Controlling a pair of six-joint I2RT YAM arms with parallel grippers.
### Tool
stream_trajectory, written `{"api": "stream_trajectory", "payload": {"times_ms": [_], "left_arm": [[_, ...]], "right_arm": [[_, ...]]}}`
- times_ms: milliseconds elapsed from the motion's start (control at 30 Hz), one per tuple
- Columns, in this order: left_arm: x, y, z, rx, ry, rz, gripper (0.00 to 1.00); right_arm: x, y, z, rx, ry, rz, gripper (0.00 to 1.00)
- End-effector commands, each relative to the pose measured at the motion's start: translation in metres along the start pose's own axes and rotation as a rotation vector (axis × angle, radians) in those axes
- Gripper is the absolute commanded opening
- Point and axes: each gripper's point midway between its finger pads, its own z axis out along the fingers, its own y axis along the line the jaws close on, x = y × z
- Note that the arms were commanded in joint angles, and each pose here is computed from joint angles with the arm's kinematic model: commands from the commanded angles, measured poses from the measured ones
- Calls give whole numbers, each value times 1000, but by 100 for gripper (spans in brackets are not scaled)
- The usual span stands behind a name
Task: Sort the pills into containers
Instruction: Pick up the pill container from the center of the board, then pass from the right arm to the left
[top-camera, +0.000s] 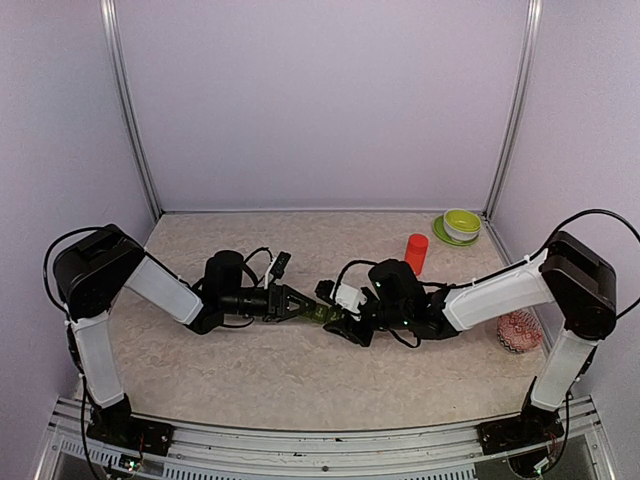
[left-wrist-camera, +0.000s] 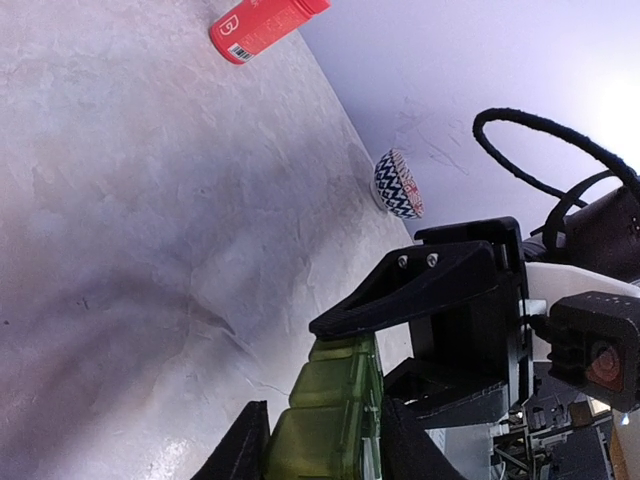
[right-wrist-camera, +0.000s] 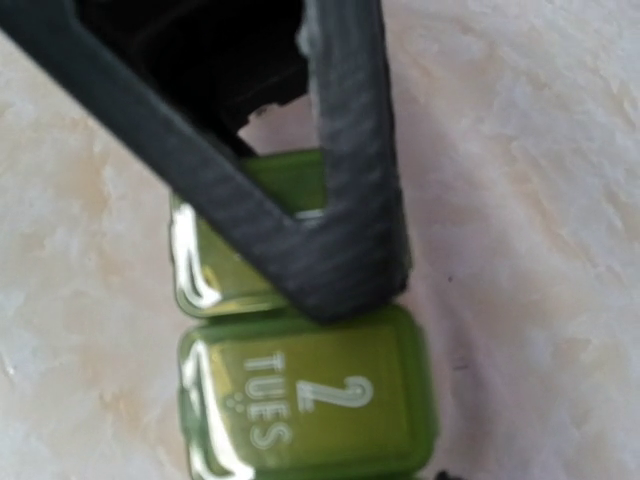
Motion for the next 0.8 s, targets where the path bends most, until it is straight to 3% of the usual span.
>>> {"api": "stream_trajectory", "payload": {"times_ms": [0,167,467,767], "left_arm": [[6,-3,2,29,22,6,34],[6,-4,1,34,21,4,27],[2,-10,-2,45,5,26,24],[-3,-30,-8,112,-25,71,24]], "right_arm": [[-18,-7,-9,61,-50,-29,43],[-20,-7,-9,75,-55,-35,48],[-30,-1,-22,45,-97,13,72],[-61,17,-60,-113,-240,229,81]]}}
